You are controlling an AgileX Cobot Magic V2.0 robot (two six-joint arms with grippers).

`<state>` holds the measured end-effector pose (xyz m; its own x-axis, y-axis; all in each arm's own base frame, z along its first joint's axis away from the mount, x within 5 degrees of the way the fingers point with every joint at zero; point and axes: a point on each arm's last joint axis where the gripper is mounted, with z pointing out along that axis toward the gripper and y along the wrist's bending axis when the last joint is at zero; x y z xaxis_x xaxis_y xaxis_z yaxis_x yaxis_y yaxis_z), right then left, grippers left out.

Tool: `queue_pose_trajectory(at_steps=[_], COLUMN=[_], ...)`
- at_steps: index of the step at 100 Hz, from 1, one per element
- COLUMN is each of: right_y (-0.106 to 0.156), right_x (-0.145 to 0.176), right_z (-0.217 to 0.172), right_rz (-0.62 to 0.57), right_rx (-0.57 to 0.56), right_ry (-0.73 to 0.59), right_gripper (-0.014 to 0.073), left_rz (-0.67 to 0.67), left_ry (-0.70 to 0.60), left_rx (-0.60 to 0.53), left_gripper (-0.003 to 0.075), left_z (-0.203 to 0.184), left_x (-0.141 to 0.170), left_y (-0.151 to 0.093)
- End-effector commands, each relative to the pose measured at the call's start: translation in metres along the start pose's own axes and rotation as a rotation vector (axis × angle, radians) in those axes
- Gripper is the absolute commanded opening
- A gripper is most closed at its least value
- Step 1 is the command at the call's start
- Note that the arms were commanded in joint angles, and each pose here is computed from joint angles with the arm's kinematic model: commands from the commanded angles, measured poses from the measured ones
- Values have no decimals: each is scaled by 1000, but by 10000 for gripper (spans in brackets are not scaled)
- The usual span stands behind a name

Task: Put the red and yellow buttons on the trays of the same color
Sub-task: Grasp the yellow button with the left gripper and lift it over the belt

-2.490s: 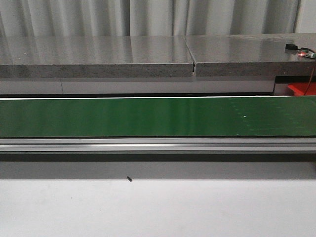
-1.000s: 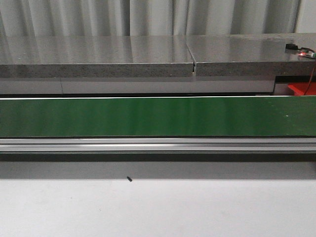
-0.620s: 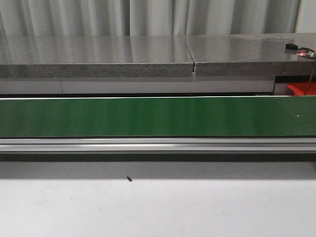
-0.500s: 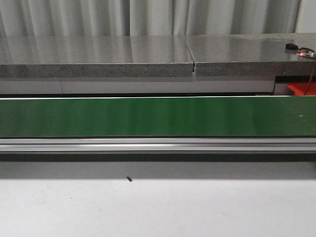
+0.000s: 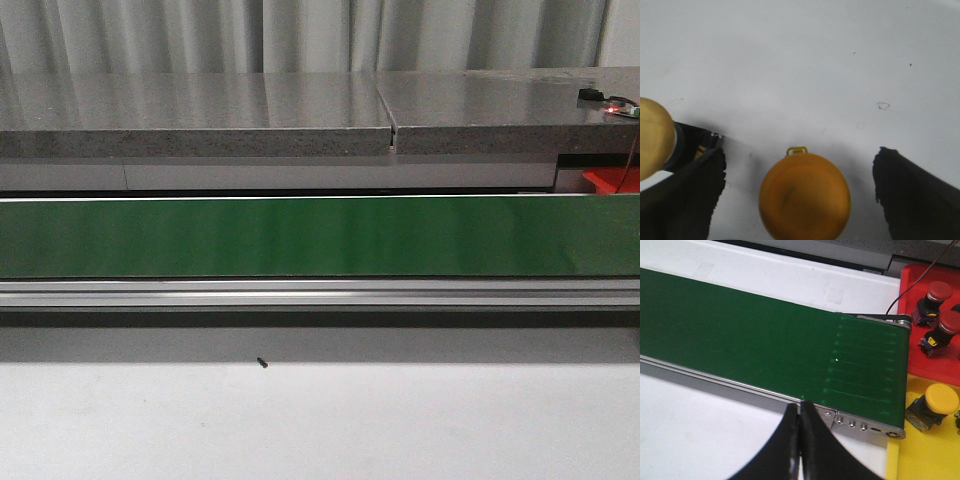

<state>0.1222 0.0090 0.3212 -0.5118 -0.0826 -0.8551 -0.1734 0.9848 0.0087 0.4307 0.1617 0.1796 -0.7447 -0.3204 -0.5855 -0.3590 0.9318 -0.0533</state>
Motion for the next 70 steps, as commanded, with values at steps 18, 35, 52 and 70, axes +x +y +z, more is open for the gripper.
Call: queue_pose_trajectory(at_steps=[18,35,52,70], right_y=[-1,-1,-1,-1], right_x=[-11,-11,-11,-11], right_z=[-5,-5,-5,-5], right_rz=[-4,-4,-4,-4], right_rx=[20,20,20,20], right_ry=[-76,-76,-76,-76], right_gripper=[-69,-69,-69,-69], left_rz=[-8,-9,-8,-3], left_ry=[-119,-116,-92,-99], left_rx=[12,13,15,22], left_gripper=[325,122,47,41], left_z=[-29,-29,-35,-68], left_x=[-24,-23,-23,-30], left_y=[-6,-6,-7,-9])
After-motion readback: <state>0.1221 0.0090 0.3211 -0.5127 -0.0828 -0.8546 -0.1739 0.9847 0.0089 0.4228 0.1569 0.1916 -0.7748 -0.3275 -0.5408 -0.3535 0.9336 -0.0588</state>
